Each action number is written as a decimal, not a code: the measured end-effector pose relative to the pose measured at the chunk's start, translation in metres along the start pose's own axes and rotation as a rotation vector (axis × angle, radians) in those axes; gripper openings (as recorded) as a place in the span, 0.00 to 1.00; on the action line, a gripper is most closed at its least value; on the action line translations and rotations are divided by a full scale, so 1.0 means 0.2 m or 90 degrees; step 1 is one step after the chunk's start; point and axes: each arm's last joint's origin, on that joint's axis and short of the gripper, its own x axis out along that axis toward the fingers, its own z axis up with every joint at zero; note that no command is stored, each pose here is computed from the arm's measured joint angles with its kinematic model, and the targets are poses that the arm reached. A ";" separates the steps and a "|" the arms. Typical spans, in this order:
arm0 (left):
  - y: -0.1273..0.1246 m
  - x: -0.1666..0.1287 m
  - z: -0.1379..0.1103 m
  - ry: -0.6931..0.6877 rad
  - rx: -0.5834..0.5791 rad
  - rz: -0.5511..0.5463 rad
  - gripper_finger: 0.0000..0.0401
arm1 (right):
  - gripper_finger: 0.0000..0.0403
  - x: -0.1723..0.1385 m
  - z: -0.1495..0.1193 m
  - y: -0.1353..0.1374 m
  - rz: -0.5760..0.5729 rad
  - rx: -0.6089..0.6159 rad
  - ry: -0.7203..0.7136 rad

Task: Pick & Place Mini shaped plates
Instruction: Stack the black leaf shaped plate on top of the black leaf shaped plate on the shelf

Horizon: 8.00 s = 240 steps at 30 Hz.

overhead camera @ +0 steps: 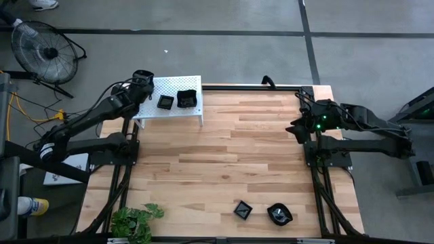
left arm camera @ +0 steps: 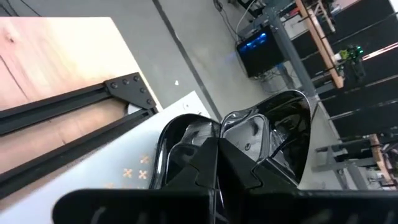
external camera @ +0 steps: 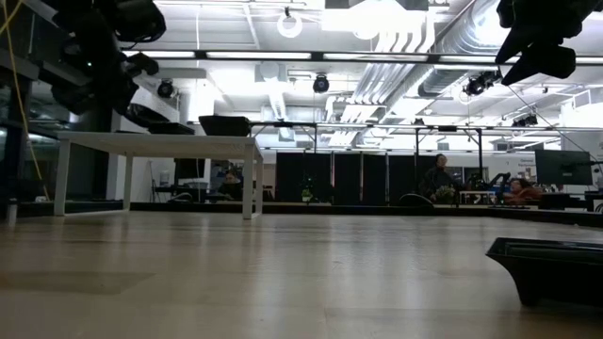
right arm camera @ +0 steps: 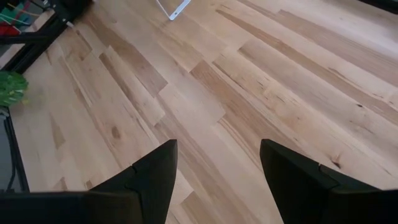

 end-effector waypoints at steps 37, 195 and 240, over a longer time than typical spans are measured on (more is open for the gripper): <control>0.02 0.07 -0.01 -0.013 0.052 0.066 0.00 | 0.56 0.00 0.00 0.00 0.002 0.028 -0.004; 0.02 0.08 0.25 0.063 0.423 0.001 0.04 | 0.56 0.09 0.09 0.07 0.031 -0.044 -0.030; 0.02 0.22 0.14 0.192 0.155 0.084 0.00 | 0.56 0.09 0.11 0.08 0.041 -0.053 -0.056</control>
